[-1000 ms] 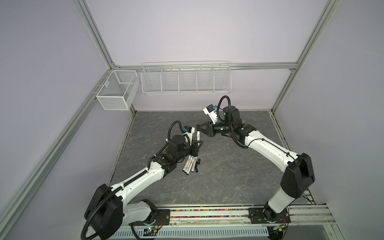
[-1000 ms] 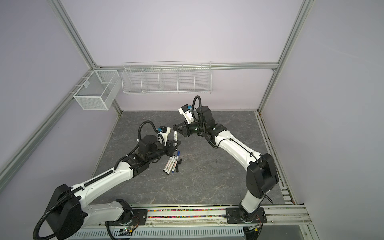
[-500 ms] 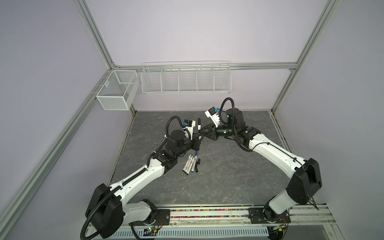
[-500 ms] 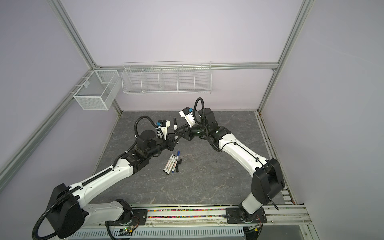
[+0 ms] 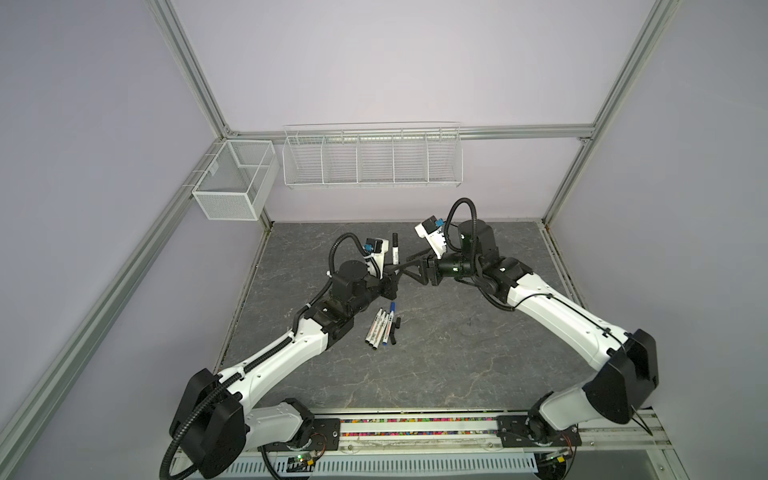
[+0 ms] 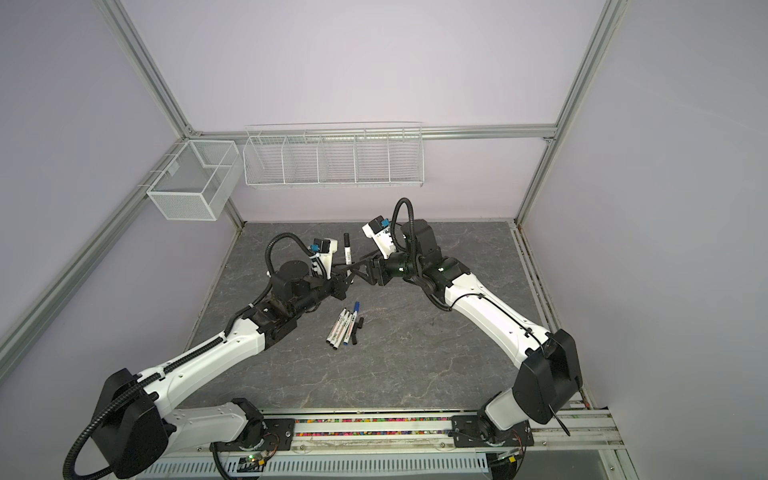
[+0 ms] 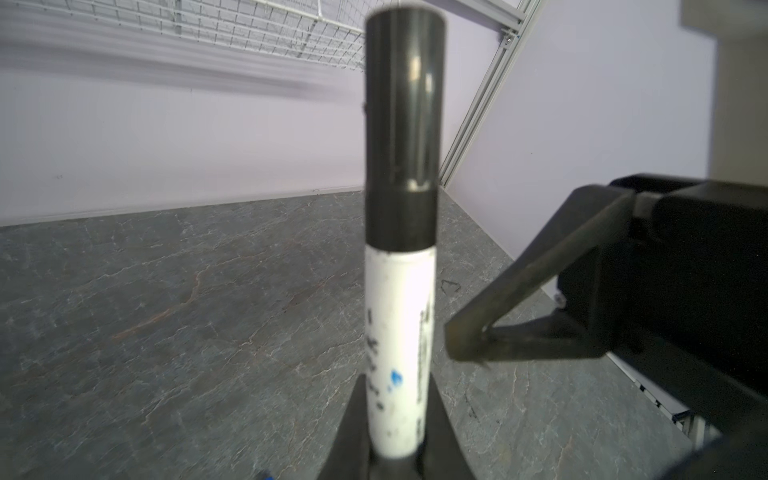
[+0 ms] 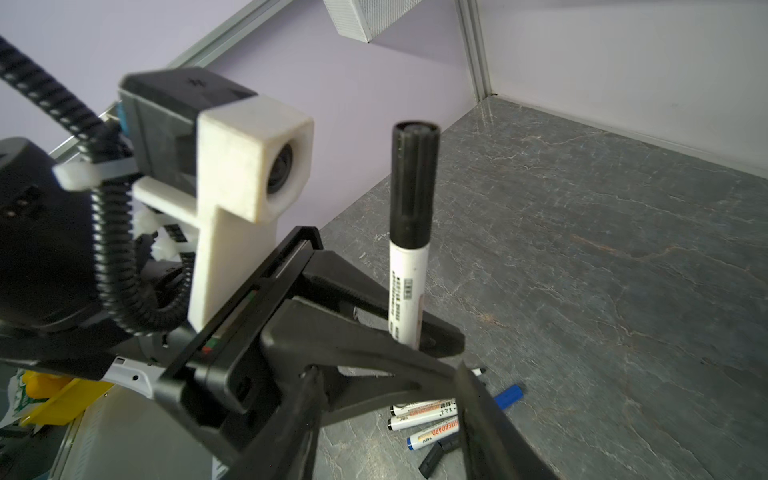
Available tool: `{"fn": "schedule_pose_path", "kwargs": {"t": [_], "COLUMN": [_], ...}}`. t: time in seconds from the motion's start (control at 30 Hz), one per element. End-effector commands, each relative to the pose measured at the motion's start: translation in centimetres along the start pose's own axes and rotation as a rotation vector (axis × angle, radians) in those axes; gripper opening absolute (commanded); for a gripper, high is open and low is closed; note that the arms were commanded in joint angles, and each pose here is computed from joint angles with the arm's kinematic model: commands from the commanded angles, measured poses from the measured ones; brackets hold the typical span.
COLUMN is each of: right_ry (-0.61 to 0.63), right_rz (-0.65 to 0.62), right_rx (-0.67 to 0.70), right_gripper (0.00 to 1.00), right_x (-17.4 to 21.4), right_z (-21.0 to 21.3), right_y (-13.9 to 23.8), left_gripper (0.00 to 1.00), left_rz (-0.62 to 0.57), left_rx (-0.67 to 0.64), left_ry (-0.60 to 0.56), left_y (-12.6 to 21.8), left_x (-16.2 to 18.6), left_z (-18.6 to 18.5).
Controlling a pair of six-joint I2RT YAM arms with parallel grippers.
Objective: Insert the pens into the pen caps
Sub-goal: 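Push the black cap down onto the marker tip with the right gripper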
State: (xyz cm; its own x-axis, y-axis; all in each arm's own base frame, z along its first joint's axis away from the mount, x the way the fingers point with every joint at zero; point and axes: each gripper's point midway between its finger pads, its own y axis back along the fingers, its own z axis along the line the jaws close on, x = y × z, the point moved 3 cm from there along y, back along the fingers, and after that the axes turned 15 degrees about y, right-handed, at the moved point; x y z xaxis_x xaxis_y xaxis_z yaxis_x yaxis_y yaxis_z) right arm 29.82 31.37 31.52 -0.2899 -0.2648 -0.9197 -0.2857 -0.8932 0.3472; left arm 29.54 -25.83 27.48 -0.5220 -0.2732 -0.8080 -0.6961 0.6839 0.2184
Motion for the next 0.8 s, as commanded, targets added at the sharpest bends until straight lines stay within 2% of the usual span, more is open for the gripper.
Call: {"fn": "schedule_pose_path", "kwargs": {"t": [0.0, 0.27, 0.47, 0.77], "right_ry": [0.033, 0.000, -0.050, -0.086], "right_rz": [-0.034, -0.068, 0.001, 0.059], "right_rx": [0.087, 0.135, 0.104, 0.038], "right_gripper": [0.56, 0.55, 0.52, 0.43], "right_x": [-1.1, -3.9, -2.9, -1.0], "right_z": [-0.6, -2.6, -3.6, -2.4], "right_y": [1.4, -0.3, -2.5, -3.8], "left_gripper": [0.00, 0.00, 0.00, 0.00], "left_rz": [0.018, 0.085, 0.072, 0.074], "left_rx": [-0.032, -0.040, -0.041, -0.035], "left_ry": [-0.020, -0.013, -0.005, -0.009], "left_y": [0.3, 0.3, 0.6, 0.3], "left_x": [1.7, 5.2, 5.0, 4.8], "left_z": [0.8, 0.7, 0.5, 0.3]}}
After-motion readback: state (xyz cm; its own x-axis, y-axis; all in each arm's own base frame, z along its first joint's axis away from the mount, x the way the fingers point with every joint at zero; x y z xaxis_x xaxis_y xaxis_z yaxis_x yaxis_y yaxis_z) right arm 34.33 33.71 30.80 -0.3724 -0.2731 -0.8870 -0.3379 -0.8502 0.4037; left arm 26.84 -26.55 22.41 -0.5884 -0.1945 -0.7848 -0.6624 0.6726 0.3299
